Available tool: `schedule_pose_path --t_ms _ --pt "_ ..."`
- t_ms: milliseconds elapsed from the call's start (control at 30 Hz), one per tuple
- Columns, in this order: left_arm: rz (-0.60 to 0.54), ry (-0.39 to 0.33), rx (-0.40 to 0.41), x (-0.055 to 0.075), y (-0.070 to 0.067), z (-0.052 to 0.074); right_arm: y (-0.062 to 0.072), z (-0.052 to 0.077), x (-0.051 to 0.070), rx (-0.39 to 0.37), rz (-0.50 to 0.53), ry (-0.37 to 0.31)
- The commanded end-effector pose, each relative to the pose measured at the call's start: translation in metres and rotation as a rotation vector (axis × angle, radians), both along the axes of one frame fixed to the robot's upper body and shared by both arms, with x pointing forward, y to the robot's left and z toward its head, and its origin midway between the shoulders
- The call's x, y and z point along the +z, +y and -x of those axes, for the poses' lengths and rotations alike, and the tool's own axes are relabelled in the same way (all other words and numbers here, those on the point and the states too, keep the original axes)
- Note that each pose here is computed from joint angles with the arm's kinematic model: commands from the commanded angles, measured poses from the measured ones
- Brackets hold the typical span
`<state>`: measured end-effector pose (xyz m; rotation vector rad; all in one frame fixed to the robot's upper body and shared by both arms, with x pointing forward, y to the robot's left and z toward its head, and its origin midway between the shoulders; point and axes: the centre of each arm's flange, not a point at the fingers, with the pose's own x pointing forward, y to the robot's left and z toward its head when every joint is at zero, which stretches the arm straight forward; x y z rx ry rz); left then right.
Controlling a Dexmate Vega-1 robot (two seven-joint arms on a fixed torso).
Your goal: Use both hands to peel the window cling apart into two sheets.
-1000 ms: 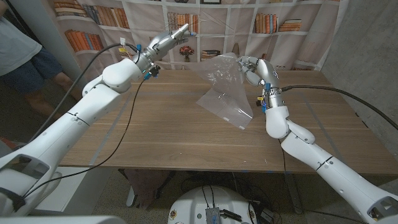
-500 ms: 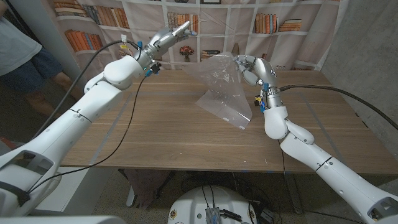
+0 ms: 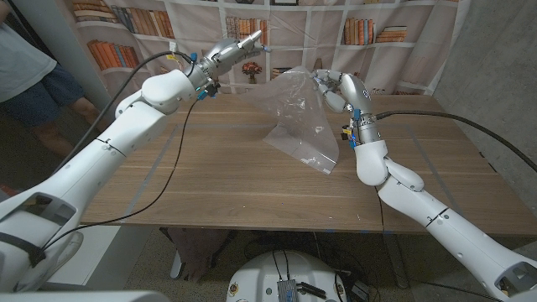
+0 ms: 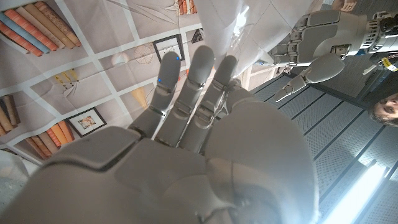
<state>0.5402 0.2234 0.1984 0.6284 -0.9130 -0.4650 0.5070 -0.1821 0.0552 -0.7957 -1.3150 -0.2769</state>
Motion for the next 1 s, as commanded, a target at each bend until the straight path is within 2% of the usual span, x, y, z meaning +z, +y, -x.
schedule_pose_path --t_ms 33,400,1000 --pt "-0.048 0.035 -0.009 -0.0007 -0.0084 -0.0048 0.0066 0.0024 0.0103 0.025 0.021 -0.035" --pt "-0.067 0.043 -0.010 -0.0027 -0.0125 -0.0074 0.0136 0.0020 0.0162 0.042 0.050 -0.048" --pt "-0.083 0.074 -0.027 -0.0067 -0.0135 -0.0059 0.0146 -0.0056 0.0133 0.020 0.069 -0.025"
